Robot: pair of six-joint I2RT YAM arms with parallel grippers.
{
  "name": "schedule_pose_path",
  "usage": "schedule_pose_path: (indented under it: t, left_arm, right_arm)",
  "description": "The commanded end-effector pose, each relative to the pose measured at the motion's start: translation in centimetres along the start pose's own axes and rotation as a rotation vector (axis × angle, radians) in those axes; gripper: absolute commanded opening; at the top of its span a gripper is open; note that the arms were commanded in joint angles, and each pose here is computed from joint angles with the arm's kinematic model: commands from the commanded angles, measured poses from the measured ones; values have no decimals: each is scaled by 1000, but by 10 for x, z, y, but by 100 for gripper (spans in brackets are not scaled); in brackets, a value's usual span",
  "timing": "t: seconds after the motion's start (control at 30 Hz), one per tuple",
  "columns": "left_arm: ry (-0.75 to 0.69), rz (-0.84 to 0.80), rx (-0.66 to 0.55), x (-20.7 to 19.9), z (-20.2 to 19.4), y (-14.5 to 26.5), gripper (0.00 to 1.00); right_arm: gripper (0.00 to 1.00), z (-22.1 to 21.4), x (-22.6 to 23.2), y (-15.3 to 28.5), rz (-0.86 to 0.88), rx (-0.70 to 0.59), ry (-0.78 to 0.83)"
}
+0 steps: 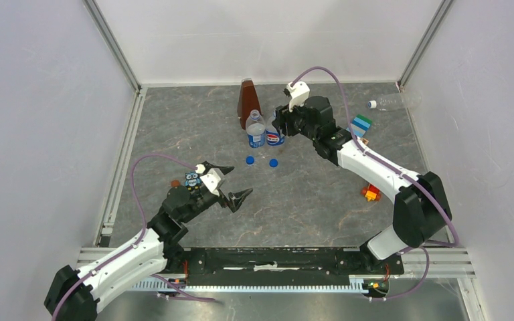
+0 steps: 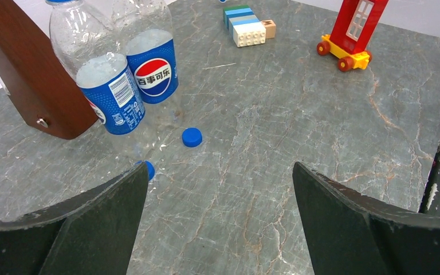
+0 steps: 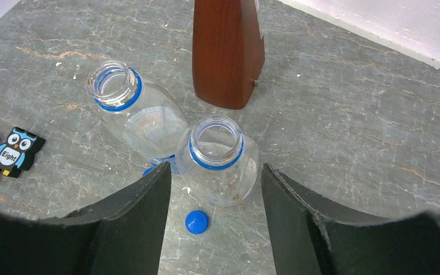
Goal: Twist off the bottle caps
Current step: Place the plastic bottle at the center of the board, then pick up the plastic bottle from the corner of the board.
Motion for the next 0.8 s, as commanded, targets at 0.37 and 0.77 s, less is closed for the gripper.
schedule_pose_path:
  t: [0.37,0.77]
  left_arm:
    - [-32,31,-39,6,10,-3,100]
    - [-30,49,-18,8,7,-4,100]
  right_arm:
    - [75,20,5,79,41,-154,98]
    - [88,59,-88,138,-573,-388,9]
Point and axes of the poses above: each gripper's point midway between its finger pads, its own y axis back along the fingers, its own x axis along the line the jaws close on, z = x × y, the point moved 8 cm from there along y, back along the fingers, and after that the axes turned 8 degrees about -y, right-handed, at the moved point
